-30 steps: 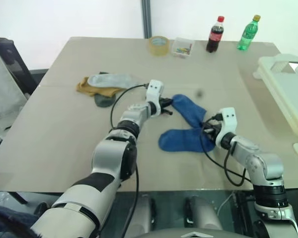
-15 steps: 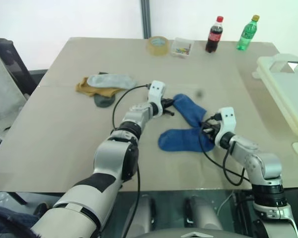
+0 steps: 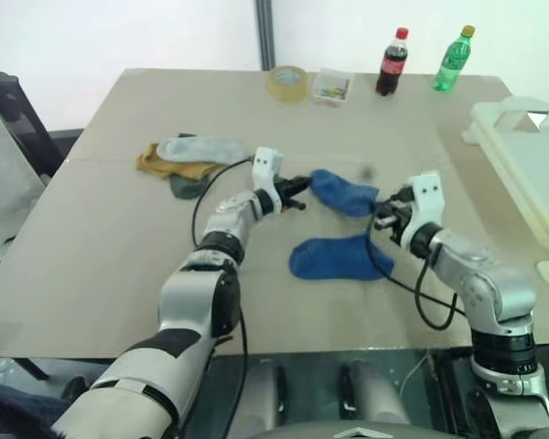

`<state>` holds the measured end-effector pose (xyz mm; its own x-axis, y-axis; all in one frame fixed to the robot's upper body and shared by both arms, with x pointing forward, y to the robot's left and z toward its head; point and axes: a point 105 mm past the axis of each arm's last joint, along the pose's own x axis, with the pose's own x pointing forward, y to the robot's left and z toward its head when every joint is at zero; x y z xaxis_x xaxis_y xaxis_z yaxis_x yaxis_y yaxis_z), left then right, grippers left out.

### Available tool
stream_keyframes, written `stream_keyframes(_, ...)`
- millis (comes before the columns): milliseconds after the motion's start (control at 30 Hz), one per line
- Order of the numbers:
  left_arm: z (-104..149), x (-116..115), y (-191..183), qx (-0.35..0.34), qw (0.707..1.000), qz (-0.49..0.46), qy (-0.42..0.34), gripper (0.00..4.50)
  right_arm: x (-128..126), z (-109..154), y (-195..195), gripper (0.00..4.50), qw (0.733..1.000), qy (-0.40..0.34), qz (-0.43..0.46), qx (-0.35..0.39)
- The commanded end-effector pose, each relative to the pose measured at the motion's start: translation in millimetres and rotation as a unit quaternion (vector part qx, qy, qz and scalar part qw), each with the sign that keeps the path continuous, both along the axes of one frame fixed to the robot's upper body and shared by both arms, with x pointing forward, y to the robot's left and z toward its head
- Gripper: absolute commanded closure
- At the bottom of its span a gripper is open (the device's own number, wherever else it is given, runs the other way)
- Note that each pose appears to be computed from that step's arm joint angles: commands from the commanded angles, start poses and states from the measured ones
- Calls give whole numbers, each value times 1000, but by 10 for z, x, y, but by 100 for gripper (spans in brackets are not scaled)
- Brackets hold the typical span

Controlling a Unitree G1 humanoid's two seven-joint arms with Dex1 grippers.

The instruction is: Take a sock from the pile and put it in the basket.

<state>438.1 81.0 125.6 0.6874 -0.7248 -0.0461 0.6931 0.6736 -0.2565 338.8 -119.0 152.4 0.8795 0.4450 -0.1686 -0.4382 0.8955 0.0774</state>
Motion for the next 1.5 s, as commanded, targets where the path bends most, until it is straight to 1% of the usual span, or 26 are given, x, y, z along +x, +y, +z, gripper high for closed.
stream_keyframes(33,196,-68,111,-23,999,-14,-32,444,-66,239,-42,450,999,-34,2,1)
stream_keyframes(100,195,-168,165,-22,999,-18,-32,444,-118,272,-43,450,999,-36,11,-3)
stream_keyframes(167,196,-325,214,-10,999,-24,-32,444,-185,295,-48,450,999,-34,20,-5)
stream_keyframes(233,251,-498,262,-18,999,-16,-27,444,-262,297,-63,450,999,-28,31,-10)
stream_keyframes(267,286,-645,262,-22,999,-22,-26,444,-306,286,-79,450,999,-22,36,-13)
stream_keyframes(300,294,-843,242,-29,999,-33,-16,444,-357,261,-101,450,999,-14,39,-17)
stream_keyframes(367,273,-1196,151,-27,999,-46,-4,444,-441,203,-144,450,999,3,44,-24)
stream_keyframes(400,264,-1316,107,-30,999,-41,1,444,-476,172,-162,450,998,13,46,-27)
stream_keyframes(467,297,-1449,54,-40,999,-22,0,444,-529,128,-185,450,998,27,50,-30)
stream_keyframes(533,338,-1521,25,-52,999,-6,-3,444,-578,89,-193,450,997,39,55,-31)
stream_keyframes(633,329,-1627,-18,-53,999,5,-3,444,-659,10,-201,450,996,61,63,-36)
stream_keyframes(733,150,-1727,-31,-6,1000,20,10,444,-695,-74,-236,450,993,80,66,-53)
stream_keyframes(800,99,-1761,-37,-10,999,32,24,444,-688,-95,-263,450,992,87,66,-58)
stream_keyframes(1000,-44,-1925,-121,10,999,16,37,444,-709,-193,-308,450,987,112,74,-84)
stream_keyframes(1100,-43,-1928,-95,9,999,38,16,444,-716,-188,-318,450,987,111,74,-93)
stream_keyframes(1267,-2,-1946,-28,0,997,72,-23,444,-673,-64,-306,450,988,90,74,-99)
stream_keyframes(1500,-10,-1929,8,-12,996,81,-32,444,-610,-15,-249,450,990,76,72,-98)
